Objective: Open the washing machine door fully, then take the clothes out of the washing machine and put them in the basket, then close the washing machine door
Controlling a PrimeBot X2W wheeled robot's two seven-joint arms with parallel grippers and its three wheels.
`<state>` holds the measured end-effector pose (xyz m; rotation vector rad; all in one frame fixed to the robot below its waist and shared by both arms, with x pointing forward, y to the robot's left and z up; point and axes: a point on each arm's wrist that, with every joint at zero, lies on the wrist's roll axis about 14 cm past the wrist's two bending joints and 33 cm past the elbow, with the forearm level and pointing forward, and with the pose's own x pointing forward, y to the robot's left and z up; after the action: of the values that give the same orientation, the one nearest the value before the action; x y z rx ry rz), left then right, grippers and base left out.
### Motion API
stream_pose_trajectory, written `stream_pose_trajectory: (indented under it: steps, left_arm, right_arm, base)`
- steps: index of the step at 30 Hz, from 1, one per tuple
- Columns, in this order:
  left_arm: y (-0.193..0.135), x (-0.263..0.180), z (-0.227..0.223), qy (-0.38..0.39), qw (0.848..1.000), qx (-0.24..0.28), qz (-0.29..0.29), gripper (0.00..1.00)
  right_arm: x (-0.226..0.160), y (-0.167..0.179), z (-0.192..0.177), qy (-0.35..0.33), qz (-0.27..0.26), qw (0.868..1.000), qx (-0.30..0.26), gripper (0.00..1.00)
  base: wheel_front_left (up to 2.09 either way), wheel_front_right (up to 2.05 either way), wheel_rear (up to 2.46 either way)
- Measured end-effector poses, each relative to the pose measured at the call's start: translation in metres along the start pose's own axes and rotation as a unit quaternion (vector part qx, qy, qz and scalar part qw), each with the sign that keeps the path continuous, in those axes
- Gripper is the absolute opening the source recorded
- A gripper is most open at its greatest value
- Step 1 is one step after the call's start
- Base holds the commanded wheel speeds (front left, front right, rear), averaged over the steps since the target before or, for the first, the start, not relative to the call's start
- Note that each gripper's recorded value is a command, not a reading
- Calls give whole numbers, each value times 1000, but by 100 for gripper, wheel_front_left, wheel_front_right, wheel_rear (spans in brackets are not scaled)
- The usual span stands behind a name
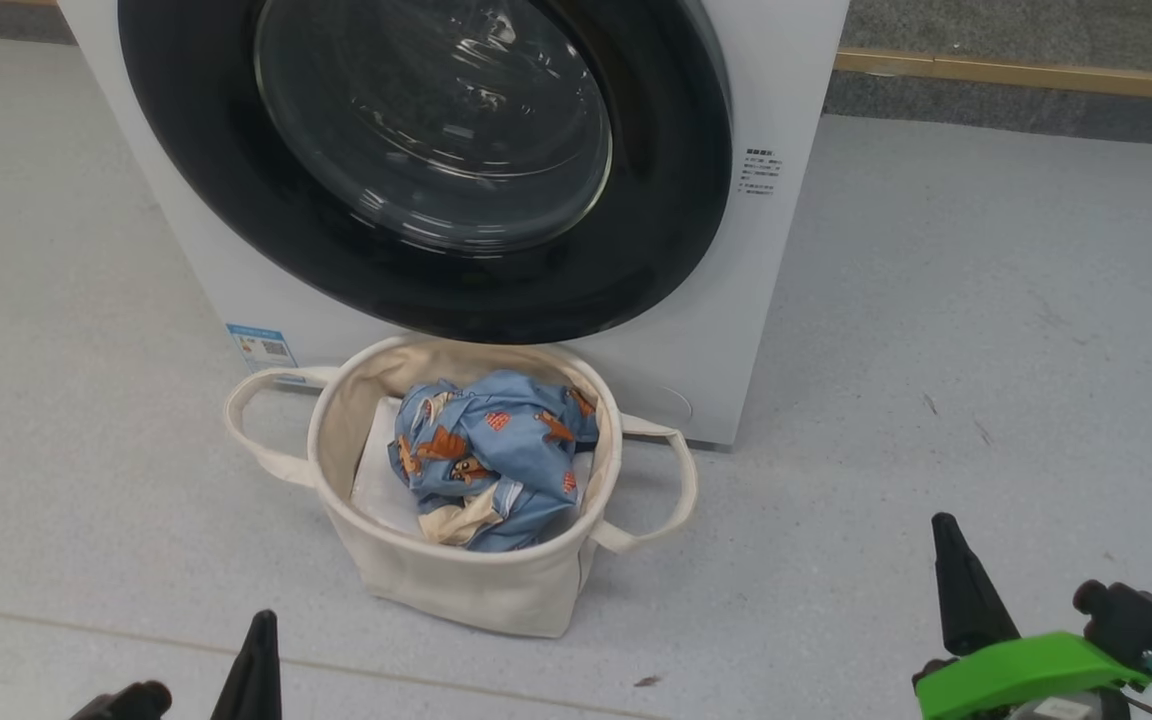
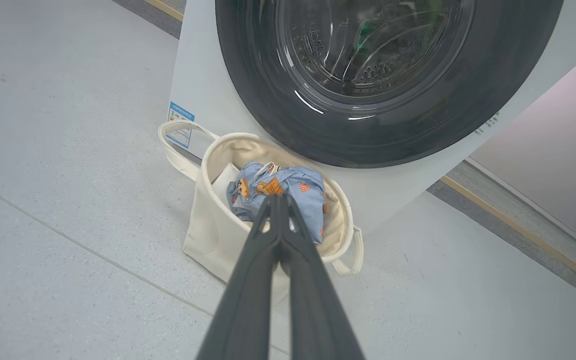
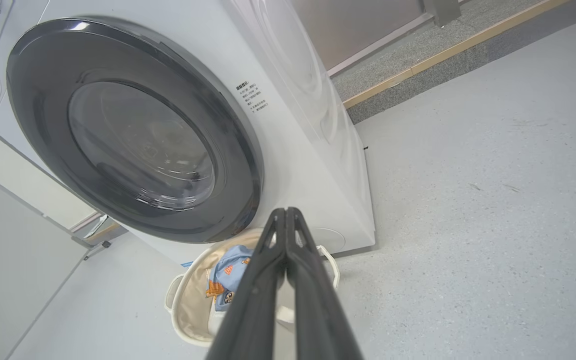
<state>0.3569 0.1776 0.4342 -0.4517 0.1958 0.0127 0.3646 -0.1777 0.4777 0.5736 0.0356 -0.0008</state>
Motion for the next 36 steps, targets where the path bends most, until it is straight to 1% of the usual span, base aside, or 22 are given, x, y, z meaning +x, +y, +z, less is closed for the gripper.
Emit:
stream_pose_trajectory:
  steps: [18, 28, 36]
  left_arm:
    - [3, 1, 5, -1, 995, -103, 12, 0]
    - [2, 4, 12, -9, 986, -164, 12, 0]
    - [3, 4, 14, -10, 977, -213, 13, 0]
  right_arm:
    - [2, -7, 2, 3, -18, 996, 93, 0]
    - [3, -11, 3, 4, -26, 989, 147, 0]
    - [3, -14, 4, 4, -33, 981, 190, 0]
  base:
    - [0, 0, 0]
    - [0, 0, 0]
    - [0, 0, 0]
